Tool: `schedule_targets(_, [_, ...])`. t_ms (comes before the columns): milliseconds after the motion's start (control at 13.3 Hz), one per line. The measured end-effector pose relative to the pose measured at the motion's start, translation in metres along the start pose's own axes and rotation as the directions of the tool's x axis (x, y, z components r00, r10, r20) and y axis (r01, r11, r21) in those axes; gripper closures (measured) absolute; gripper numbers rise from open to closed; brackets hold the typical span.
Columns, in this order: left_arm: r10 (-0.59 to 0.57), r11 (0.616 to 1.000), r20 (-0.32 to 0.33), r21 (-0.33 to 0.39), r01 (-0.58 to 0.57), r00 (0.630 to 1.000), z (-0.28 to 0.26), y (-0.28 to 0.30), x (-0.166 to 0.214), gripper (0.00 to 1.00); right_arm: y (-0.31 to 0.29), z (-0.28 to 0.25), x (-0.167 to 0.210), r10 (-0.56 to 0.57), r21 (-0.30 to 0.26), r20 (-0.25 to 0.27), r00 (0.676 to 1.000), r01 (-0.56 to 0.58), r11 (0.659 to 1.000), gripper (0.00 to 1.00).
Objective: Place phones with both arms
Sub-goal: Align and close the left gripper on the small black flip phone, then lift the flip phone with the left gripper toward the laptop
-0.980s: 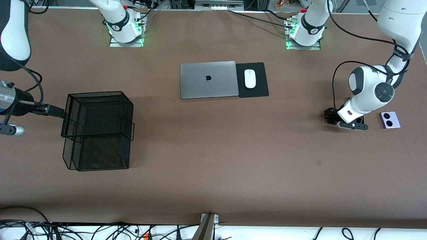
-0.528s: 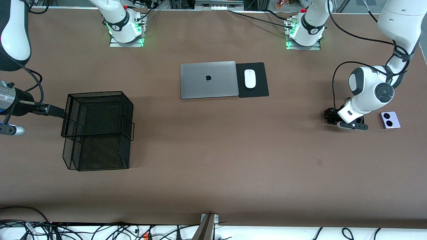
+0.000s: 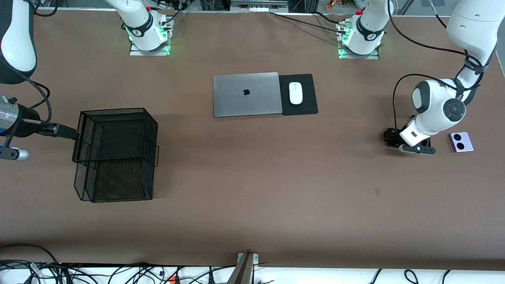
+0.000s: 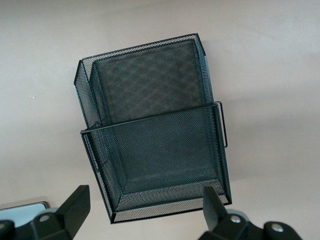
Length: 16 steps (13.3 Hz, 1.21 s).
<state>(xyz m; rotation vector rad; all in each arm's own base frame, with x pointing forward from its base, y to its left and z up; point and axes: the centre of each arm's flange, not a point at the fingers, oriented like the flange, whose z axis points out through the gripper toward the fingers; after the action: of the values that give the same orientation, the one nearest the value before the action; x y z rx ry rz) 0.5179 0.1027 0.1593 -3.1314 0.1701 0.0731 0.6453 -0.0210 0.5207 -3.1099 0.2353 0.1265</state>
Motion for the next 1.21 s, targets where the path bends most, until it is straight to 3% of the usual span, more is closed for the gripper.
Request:
schedule_targets(75, [-0.001,1.0,-0.002,0.001,0.001,1.0,-0.003,0.0,0.001,0.18,0.0,0.0,0.0,0.0,0.0,0.0,1.0,0.0,1.0,0.0])
schedule_targets(151, [-0.003,1.0,-0.003,0.003,0.003,1.0,-0.005,-0.001,0.001,0.19,0.0,0.0,0.0,0.0,0.0,0.0,1.0,0.0,1.0,0.0])
schedule_targets(754, [-0.039,0.999,-0.007,0.003,0.039,0.999,-0.005,-0.005,0.007,0.19,0.0,0.0,0.0,-0.001,0.0,0.0,1.0,0.001,1.0,0.0])
schedule_targets(1207, [-0.057,0.998,0.018,-0.005,0.057,0.998,-0.047,0.012,0.055,0.19,0.0,0.0,0.0,-0.001,0.0,0.0,1.0,0.001,1.0,0.0])
